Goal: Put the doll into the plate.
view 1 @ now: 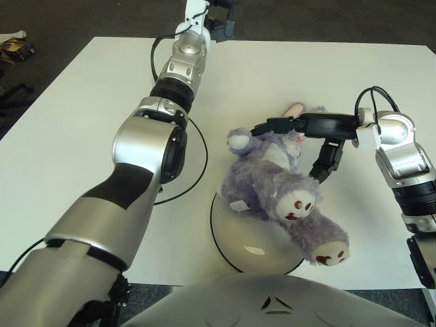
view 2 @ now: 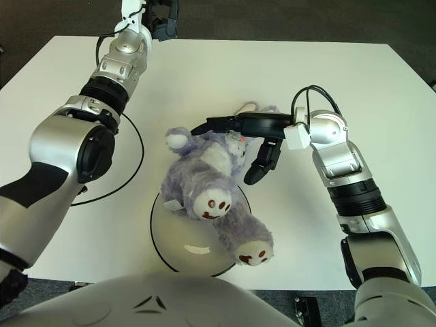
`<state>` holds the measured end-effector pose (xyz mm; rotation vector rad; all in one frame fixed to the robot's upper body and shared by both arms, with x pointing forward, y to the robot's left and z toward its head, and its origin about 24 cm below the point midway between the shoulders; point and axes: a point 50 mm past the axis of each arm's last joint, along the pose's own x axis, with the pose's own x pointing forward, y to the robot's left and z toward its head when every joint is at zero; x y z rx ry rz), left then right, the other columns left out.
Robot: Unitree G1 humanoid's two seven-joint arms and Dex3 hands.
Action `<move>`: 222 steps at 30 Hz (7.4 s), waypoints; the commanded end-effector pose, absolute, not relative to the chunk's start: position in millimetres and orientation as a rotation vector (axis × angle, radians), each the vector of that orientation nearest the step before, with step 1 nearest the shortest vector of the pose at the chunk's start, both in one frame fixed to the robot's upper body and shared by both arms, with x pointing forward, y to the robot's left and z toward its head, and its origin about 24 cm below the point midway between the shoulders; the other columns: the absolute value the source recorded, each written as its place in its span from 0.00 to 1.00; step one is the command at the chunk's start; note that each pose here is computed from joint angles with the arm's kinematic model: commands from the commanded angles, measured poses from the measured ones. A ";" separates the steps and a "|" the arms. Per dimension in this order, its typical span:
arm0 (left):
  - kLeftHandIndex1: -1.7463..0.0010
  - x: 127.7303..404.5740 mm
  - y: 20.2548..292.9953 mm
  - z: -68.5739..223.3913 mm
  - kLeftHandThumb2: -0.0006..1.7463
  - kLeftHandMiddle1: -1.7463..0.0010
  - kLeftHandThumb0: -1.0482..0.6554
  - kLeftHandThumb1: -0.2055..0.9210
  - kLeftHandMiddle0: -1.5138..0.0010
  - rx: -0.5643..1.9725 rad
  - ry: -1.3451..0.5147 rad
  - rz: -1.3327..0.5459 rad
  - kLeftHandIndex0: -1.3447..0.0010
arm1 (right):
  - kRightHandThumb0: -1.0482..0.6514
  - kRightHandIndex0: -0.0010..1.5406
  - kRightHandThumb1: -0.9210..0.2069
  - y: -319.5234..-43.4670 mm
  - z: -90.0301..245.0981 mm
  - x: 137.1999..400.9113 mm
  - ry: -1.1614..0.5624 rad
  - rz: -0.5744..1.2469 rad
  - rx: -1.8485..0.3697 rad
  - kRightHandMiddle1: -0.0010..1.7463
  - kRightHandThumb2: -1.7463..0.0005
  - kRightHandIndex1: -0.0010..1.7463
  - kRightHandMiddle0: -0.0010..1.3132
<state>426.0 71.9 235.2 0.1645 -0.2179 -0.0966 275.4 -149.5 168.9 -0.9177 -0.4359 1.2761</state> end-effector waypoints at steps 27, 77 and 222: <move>0.00 423.8 70.7 244.0 0.66 0.10 0.61 0.54 0.69 0.192 -0.299 -0.059 0.62 | 0.29 0.25 0.45 -137.1 138.0 267.5 -0.379 1.020 -1.148 0.46 0.52 0.11 0.00; 0.00 424.2 75.6 241.3 0.76 0.04 0.61 0.44 0.64 0.159 -0.318 -0.042 0.61 | 0.62 0.61 0.80 -130.1 163.0 256.0 -0.355 0.777 -1.057 1.00 0.12 0.78 0.52; 0.00 426.5 78.8 242.9 0.73 0.03 0.61 0.49 0.59 0.149 -0.273 -0.038 0.74 | 0.40 0.13 0.26 -126.0 233.5 236.4 -0.530 0.948 -1.029 0.58 0.62 0.43 0.00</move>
